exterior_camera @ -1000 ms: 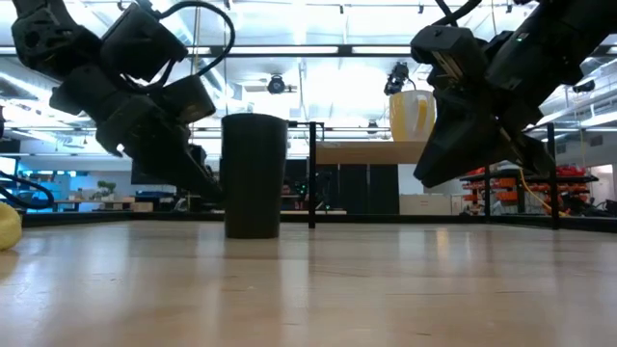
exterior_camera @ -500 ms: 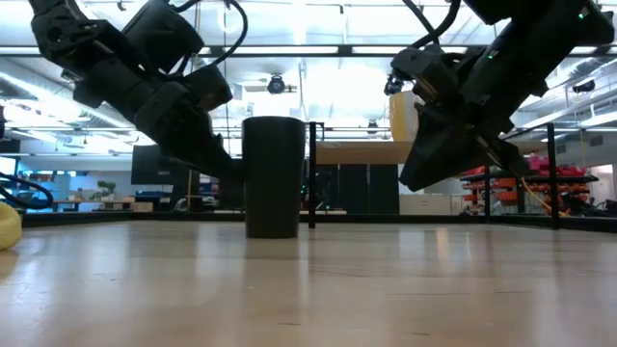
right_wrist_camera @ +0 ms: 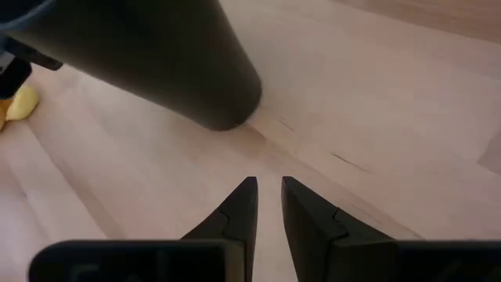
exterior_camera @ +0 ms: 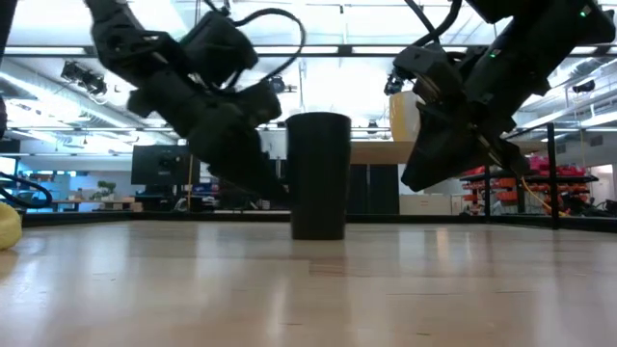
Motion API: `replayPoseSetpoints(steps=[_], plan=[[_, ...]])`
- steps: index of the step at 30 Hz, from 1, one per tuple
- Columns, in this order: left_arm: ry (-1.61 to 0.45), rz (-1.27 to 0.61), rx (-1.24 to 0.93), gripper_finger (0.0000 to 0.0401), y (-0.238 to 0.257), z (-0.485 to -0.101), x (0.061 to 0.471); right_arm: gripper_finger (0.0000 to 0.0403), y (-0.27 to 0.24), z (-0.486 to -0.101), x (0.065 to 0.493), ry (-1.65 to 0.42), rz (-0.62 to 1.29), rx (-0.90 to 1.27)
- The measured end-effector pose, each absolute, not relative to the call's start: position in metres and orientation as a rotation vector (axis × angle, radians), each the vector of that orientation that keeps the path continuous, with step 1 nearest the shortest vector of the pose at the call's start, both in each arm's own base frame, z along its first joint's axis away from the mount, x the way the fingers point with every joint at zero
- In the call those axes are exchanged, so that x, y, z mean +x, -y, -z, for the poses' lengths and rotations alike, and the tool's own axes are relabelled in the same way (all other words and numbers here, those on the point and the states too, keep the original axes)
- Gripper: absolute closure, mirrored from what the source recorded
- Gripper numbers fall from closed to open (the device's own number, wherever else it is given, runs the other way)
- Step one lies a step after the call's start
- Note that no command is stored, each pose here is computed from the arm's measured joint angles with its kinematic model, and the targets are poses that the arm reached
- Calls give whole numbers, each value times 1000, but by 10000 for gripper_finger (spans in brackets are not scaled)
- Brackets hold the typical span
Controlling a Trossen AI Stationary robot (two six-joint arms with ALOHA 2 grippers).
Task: Stack small to large cups/mugs on shelf
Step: Put the black cup on the shelf
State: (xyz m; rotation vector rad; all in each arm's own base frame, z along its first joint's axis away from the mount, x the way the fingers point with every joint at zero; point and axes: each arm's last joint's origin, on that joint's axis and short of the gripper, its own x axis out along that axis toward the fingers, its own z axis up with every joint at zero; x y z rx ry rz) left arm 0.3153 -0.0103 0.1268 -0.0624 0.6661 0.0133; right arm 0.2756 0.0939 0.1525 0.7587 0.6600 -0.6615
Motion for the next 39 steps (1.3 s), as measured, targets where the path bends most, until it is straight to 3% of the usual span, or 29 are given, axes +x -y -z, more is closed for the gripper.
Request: replayPoseSetpoints(steps=[11,18,28,39], plan=[[-601,42,-51,203,13,-141,358,335,-100,-152,255,-764,729,724],[-594,66,-58,208,15,-141,379,335,-109,-171,226,-761,778,707],[-702,-1,-171,213,5,-135,376,335,-104,-203,204,-718,737,748],[-790,-44,-275,225,7,-171,352,335,-72,-290,183,-633,543,831]])
